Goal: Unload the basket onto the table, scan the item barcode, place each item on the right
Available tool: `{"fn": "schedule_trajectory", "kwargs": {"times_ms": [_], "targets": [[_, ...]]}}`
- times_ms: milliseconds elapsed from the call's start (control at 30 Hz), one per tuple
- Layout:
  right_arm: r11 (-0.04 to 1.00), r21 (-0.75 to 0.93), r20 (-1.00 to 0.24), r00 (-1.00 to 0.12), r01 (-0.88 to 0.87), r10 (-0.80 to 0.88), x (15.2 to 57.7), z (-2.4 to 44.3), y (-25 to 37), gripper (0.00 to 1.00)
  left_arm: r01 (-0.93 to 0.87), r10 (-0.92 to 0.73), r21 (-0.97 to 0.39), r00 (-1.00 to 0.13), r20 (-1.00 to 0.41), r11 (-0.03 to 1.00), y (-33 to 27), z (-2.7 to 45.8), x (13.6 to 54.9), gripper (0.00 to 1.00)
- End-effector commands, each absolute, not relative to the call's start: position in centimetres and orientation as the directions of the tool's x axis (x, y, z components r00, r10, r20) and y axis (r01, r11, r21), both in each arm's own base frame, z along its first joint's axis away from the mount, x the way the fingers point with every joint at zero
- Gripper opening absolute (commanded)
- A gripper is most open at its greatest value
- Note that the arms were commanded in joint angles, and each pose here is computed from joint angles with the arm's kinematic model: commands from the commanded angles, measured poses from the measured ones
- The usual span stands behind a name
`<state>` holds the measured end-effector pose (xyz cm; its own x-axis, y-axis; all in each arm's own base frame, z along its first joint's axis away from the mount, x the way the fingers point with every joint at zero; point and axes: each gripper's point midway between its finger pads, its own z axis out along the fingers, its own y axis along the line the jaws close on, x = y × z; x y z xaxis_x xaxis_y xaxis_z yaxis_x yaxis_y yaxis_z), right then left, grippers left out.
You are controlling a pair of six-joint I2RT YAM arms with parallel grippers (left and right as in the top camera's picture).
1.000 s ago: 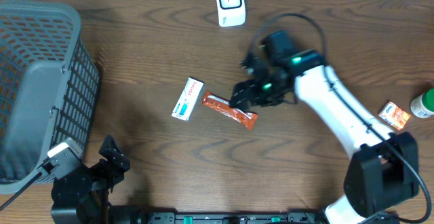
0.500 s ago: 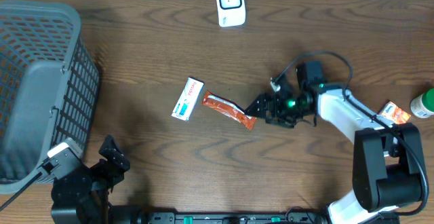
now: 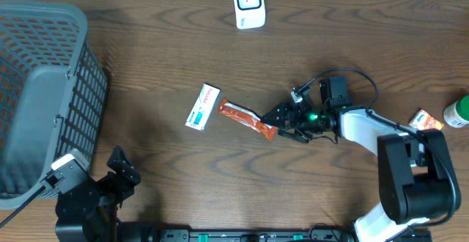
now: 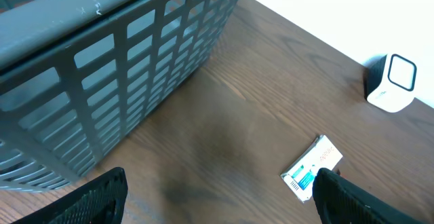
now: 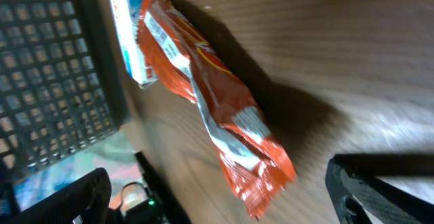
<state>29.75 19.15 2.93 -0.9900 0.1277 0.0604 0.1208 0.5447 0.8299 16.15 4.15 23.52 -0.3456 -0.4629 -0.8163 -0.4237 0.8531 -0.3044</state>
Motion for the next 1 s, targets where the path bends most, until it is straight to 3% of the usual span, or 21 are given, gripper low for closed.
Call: {"fn": "schedule_trajectory", "kwargs": {"times_ms": [0, 367, 633, 967], "targets": [[0.625, 0.735, 0.179, -0.964, 0.263, 0.196, 28.4, -2.2, 18.1, 0.99, -0.433, -0.471, -0.312, -0.331, -0.817, 0.846, 4.3, 23.7, 16.0, 0.88], [0.660, 0.705, 0.229, -0.964, 0.259, 0.134, 26.3, -5.4, 20.1, 0.99, -0.433, -0.471, -0.312, -0.331, -0.817, 0.846, 4.3, 23.7, 16.0, 0.88], [0.717, 0.619, 0.215, -0.948, 0.319, 0.237, 27.3, -6.8, 18.8, 0.99, -0.433, -0.471, -0.312, -0.331, -0.817, 0.846, 4.3, 23.7, 16.0, 0.88], [0.713, 0.600, 0.206, -0.932, 0.362, 0.299, 28.3, -8.3, 18.5, 0.99, -0.433, -0.471, -0.312, -0.331, -0.817, 0.846, 4.3, 23.7, 16.0, 0.88]]}}
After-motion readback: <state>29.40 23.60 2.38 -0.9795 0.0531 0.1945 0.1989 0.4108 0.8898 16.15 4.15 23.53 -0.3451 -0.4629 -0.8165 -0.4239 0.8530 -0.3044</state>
